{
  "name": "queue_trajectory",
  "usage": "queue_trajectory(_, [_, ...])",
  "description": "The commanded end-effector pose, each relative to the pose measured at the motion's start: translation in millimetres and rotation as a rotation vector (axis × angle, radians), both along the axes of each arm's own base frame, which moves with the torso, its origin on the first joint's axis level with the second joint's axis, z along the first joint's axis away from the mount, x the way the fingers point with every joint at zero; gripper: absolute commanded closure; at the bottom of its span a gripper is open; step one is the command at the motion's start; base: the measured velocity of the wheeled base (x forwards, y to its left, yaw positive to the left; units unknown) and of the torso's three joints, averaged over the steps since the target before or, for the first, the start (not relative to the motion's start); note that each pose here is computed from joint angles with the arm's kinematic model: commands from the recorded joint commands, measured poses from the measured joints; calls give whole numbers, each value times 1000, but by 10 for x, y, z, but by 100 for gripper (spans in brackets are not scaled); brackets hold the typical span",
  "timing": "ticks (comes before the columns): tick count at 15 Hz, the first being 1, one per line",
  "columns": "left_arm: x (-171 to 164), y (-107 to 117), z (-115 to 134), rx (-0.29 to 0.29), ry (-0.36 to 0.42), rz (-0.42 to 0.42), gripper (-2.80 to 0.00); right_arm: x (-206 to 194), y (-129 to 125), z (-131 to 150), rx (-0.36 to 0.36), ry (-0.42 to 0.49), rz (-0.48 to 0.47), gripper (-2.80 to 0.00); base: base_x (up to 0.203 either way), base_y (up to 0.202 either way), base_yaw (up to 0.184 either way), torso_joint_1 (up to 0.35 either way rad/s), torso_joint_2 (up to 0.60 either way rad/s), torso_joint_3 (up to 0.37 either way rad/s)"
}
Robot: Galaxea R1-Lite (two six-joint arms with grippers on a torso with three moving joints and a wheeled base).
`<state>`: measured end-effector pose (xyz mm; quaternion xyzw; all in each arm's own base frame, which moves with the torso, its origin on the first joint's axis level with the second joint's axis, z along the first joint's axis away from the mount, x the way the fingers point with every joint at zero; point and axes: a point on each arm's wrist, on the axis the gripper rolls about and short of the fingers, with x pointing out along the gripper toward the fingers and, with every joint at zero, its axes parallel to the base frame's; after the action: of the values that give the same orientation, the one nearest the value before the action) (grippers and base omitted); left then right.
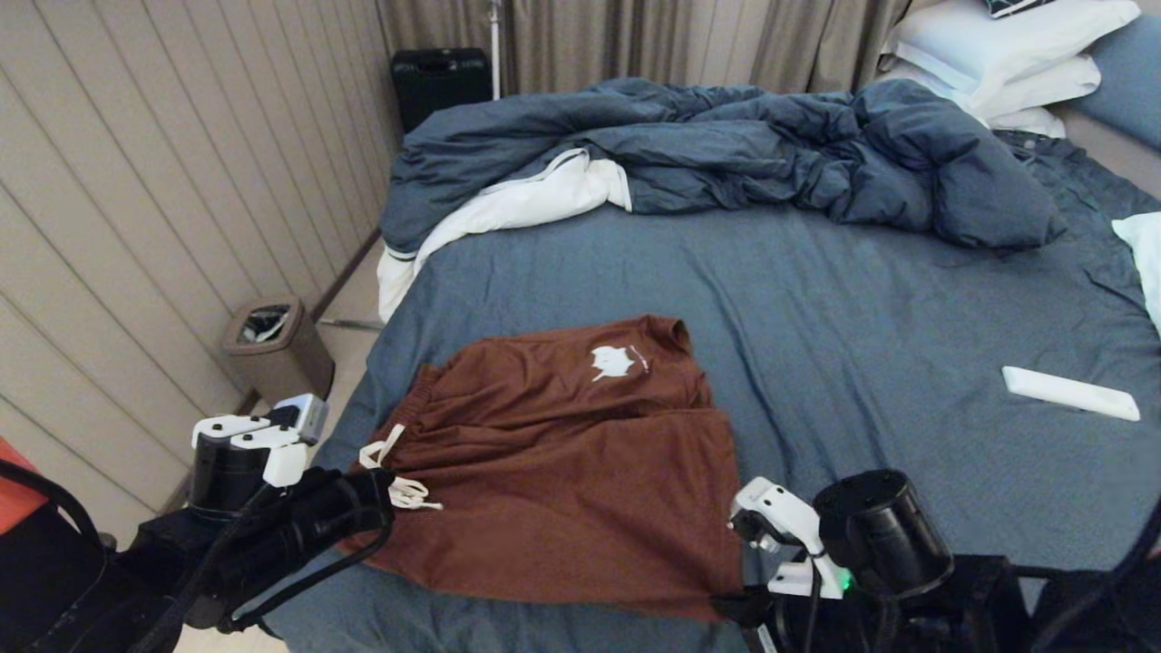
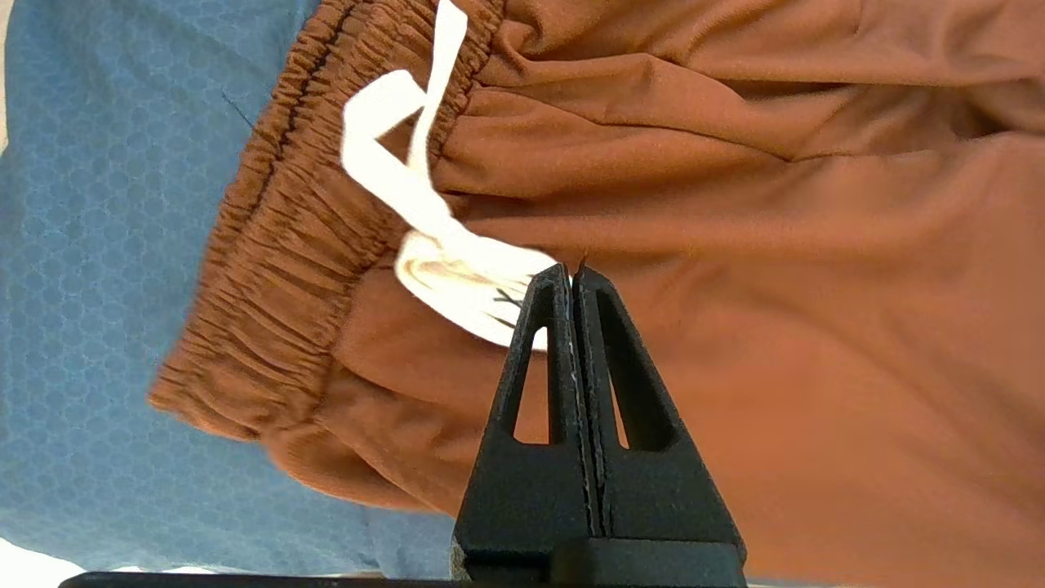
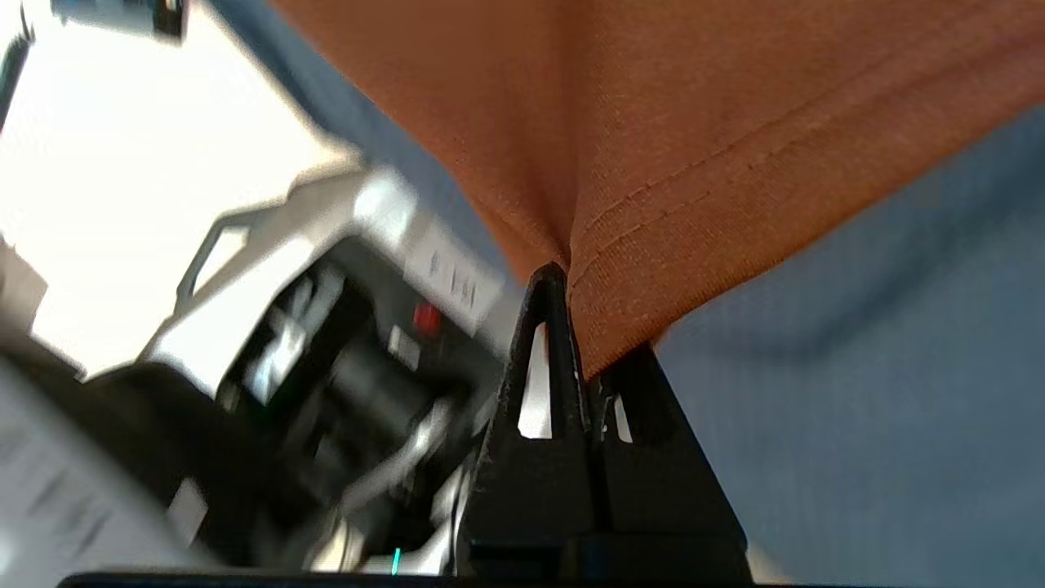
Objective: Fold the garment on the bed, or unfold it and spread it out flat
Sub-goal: Unford the brown shorts
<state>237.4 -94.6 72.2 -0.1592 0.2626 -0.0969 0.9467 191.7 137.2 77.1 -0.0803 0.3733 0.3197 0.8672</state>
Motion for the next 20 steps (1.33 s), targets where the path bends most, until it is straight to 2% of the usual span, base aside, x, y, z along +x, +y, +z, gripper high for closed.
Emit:
queue_trajectory(1, [8,-2,-2,-2,-3,2,0,-213,-144,319,-68,103,5,0,0,0,0,0,0,0])
queue_trajectory(3, [5,-1,-5,-3,-1,3,0,-238,-158,415,-90,153,13,0,0,0,0,0,0,0])
queue_trajectory(7, [1,1,1,-4,-4,3,0,-217,-145,404,-94,165,13,0,0,0,0,0,0,0])
queue_trajectory(11, [-1,-3,1,-3,-4,1,0,-120,-69,165,-156,251,16,0,0,0,0,0,0,0])
queue_trajectory(13, [-4,3,6,-3,-6,3,0,-123,-65,123,-168,263,18,0,0,0,0,0,0,0])
queue_trajectory(14, [-6,3,10,-4,-7,2,0,-120,-72,138,-163,259,14,-280,0,0,0,0,0,0])
queue_trajectory(20, [-13,7,23,-6,-11,4,0,-133,-97,249,-131,218,3,-280,0,0,0,0,0,0])
